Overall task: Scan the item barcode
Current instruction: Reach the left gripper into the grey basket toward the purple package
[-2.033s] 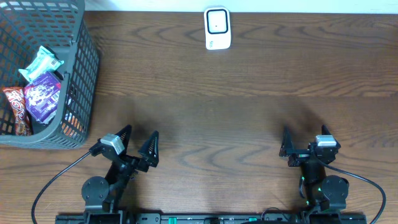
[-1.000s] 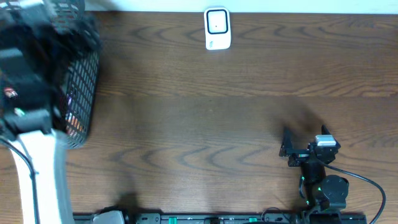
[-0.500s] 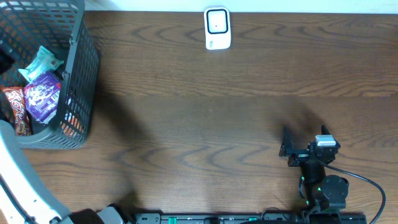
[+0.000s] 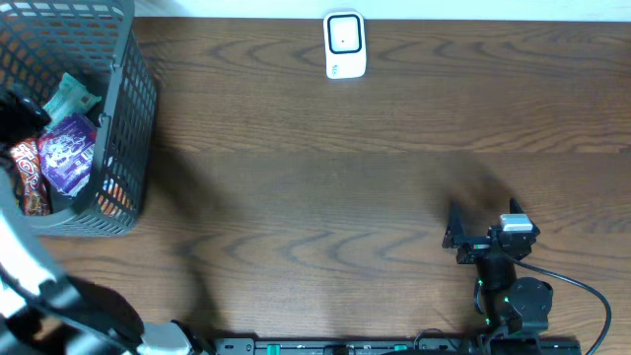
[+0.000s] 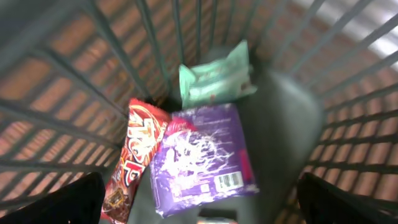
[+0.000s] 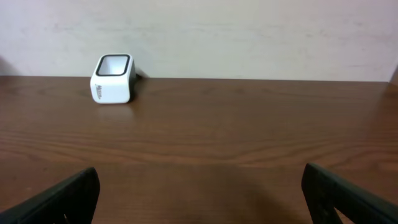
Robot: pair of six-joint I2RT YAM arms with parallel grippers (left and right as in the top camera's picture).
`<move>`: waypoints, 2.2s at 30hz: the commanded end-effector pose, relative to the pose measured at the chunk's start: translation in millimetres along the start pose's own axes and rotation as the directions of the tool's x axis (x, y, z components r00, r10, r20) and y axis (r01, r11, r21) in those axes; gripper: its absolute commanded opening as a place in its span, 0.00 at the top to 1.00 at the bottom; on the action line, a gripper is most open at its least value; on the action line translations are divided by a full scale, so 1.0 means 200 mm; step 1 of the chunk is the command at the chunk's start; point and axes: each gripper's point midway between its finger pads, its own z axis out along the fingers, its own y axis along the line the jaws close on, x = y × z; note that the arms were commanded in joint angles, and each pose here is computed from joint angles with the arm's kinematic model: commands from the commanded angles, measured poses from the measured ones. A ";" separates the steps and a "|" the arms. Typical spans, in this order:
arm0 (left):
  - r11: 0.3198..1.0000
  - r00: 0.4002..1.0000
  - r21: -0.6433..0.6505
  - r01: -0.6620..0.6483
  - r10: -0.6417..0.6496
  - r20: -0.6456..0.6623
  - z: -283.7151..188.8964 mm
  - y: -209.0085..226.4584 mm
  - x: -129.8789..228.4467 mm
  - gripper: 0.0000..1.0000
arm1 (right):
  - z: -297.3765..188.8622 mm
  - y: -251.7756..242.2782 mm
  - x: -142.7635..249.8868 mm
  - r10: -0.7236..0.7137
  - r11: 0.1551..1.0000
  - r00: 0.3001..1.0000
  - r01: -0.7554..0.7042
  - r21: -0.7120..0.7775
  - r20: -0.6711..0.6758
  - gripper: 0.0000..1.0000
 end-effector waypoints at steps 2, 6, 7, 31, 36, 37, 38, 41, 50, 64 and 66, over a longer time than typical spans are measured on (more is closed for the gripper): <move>0.991 0.995 -0.095 -0.093 0.090 -0.040 0.11 0.02 0.01 0.02 | 0.00 0.00 0.01 -0.008 1.000 1.000 0.008 -0.002 -0.003 0.01; 0.982 0.991 -0.138 -0.131 0.126 -0.044 0.18 -0.03 0.00 0.02 | 0.00 0.00 0.01 -0.008 1.000 1.000 0.008 -0.002 -0.003 0.01; 0.977 0.990 -0.157 -0.142 0.137 -0.046 0.20 -0.03 0.00 0.02 | 0.00 0.00 0.01 -0.008 1.000 1.000 0.008 -0.002 -0.003 0.01; 0.964 0.961 -0.210 -0.162 0.105 -0.258 0.79 -0.15 0.36 0.02 | 0.00 0.00 0.01 -0.008 1.000 1.000 0.008 -0.002 -0.003 0.01; 0.957 0.953 -0.217 -0.193 0.130 -0.272 0.82 -0.20 0.39 0.04 | 0.00 0.00 0.01 -0.008 1.000 1.000 0.008 -0.002 -0.003 0.01; 0.950 0.950 -0.238 -0.204 0.133 -0.281 0.82 -0.19 0.41 0.05 | 0.00 0.00 0.01 -0.008 1.000 1.000 0.008 -0.002 -0.003 0.01; 0.942 0.947 -0.258 -0.215 0.136 -0.290 0.82 -0.17 0.42 0.06 | 0.00 0.00 0.01 -0.008 1.000 1.000 0.008 -0.002 -0.003 0.01; 0.918 0.939 -0.315 -0.240 0.137 -0.314 0.81 -0.11 0.45 0.16 | 0.00 0.00 0.01 -0.008 1.000 1.000 0.008 -0.002 -0.003 0.01; 0.895 0.895 -0.338 -0.291 0.129 -0.428 0.75 -0.05 0.59 0.50 | 0.00 0.00 0.01 -0.008 1.000 1.000 0.008 -0.002 -0.003 0.01; 0.907 0.927 -0.352 -0.233 0.097 -0.362 0.49 -0.08 0.43 0.93 | 0.00 0.00 0.01 -0.008 1.000 1.000 0.008 -0.002 -0.003 0.01; 0.921 0.966 -0.351 -0.170 0.086 -0.242 0.37 -0.12 0.27 0.93 | 0.00 0.00 0.01 -0.008 1.000 1.000 0.008 -0.002 -0.003 0.01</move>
